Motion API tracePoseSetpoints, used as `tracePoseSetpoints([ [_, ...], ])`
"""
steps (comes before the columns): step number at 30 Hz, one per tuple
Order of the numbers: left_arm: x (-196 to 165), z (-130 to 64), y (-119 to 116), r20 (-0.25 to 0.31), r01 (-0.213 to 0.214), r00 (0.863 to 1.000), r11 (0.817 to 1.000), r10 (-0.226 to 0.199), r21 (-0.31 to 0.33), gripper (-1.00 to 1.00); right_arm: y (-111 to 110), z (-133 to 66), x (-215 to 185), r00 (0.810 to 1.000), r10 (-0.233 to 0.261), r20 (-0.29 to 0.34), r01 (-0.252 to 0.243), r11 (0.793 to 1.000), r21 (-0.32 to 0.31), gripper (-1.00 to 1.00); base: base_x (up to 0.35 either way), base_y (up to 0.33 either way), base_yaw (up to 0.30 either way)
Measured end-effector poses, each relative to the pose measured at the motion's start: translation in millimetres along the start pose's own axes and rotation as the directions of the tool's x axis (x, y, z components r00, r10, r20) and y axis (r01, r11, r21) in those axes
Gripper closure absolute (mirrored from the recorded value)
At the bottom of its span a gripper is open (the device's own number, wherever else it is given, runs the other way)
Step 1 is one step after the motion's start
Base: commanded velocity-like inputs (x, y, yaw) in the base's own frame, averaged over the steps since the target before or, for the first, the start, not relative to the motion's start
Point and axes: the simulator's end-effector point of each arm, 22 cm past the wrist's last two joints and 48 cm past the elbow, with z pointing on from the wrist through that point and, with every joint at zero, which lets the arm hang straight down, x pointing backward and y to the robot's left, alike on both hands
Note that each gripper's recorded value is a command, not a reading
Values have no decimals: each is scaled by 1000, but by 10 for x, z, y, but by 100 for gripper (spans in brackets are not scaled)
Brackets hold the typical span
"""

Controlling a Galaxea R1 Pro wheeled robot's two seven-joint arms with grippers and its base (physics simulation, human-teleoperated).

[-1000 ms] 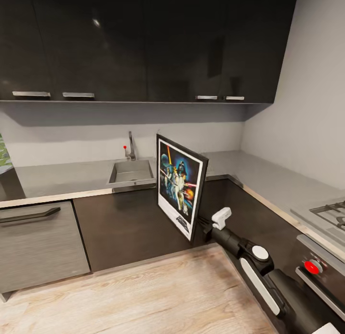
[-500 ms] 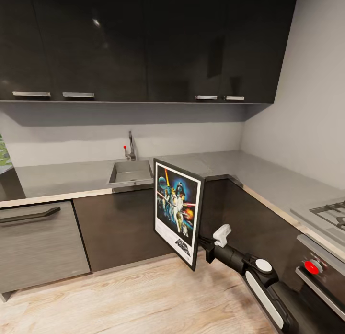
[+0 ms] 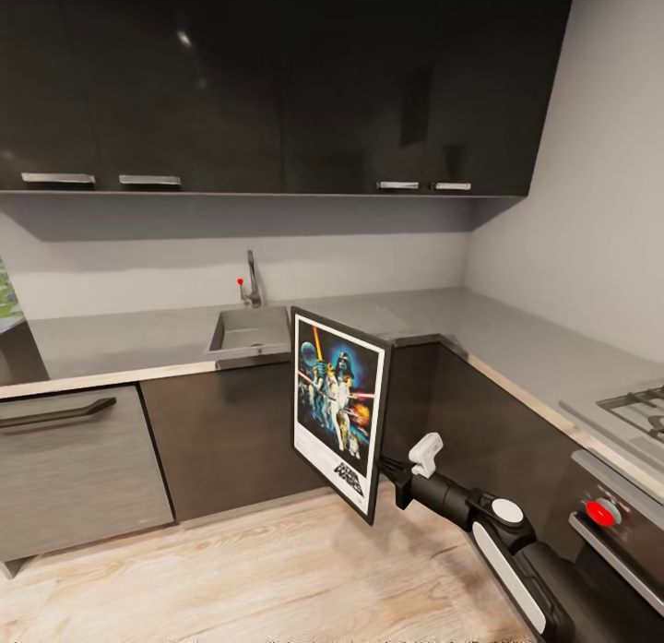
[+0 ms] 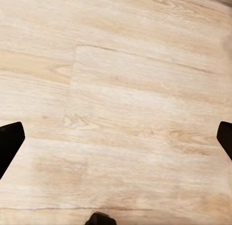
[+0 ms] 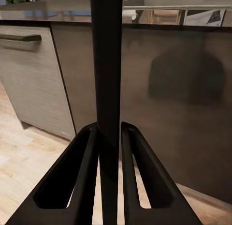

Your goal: Pick up the poster from the kitchen countertop and hang it on one of the wall nails in the kitchen.

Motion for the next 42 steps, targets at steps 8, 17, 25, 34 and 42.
tracePoseSetpoints([
  [8,42,-1,18,-12,-1,1000,1000,1,-5,-100,-11,15,59,1000,9,-8,-9,1000,-1,100,0,0,0],
  [17,89,-2,39,-25,-1,1000,1000,1,-11,-100,-16,31,132,1000,19,-20,-19,1000,-5,100,0,0,0],
  [25,92,-53,36,-37,-4,999,1000,4,-15,-100,-11,34,243,995,60,-80,-60,998,-6,100,0,0,0],
  [34,54,-166,13,-52,-7,999,1000,6,-18,-100,-3,23,199,991,80,-107,-82,997,-8,100,0,0,0],
  [42,-12,-265,-15,-56,-7,998,1000,6,-19,-100,-25,-34,25,992,91,-92,-94,995,-26,100,0,0,0],
])
